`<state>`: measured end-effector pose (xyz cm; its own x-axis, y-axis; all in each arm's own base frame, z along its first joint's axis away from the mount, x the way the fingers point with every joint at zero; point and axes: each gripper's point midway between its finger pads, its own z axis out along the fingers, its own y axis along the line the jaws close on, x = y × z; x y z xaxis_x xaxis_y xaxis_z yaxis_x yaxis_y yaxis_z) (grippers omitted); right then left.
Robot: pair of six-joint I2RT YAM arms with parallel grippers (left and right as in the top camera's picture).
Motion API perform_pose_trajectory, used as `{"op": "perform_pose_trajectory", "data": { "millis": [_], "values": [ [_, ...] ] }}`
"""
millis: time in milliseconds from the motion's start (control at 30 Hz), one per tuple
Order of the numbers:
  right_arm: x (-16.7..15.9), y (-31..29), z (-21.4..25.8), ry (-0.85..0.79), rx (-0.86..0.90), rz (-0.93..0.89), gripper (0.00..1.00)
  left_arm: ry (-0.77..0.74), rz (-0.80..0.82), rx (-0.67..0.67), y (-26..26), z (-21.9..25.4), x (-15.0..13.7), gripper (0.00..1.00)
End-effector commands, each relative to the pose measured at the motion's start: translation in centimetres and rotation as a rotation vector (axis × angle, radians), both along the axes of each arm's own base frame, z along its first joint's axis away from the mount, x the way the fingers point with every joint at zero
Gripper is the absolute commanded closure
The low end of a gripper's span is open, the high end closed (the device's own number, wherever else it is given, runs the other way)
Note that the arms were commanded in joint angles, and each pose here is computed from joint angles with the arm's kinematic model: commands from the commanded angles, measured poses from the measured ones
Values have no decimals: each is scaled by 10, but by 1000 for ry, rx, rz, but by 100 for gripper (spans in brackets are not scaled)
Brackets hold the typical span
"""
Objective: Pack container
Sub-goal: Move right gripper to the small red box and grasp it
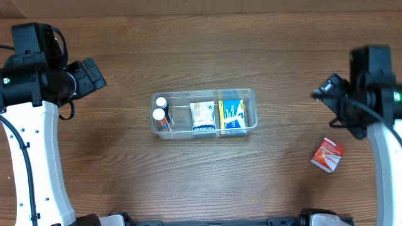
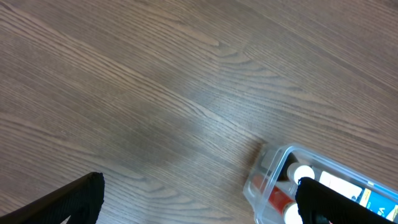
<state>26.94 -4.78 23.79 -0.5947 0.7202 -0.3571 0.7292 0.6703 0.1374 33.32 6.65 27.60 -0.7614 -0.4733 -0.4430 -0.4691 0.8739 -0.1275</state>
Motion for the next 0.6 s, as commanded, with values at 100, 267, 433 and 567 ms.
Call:
{"op": "perform_pose_trajectory", "data": {
  "millis": [100,267,433,567],
  "values": [
    [-32,-45,-67,73,28,-82,0,19,-14,12,2,-6,-1,0],
    [-38,-62,-121,168,101,-93,0,19,-13,12,2,-6,-1,0],
    [-44,-76,-162,277,134,-83,0,20,-13,11,2,-6,-1,0],
    [-47,-77,-189,356,199,-67,0,19,-13,10,2,-6,-1,0]
  ]
}}
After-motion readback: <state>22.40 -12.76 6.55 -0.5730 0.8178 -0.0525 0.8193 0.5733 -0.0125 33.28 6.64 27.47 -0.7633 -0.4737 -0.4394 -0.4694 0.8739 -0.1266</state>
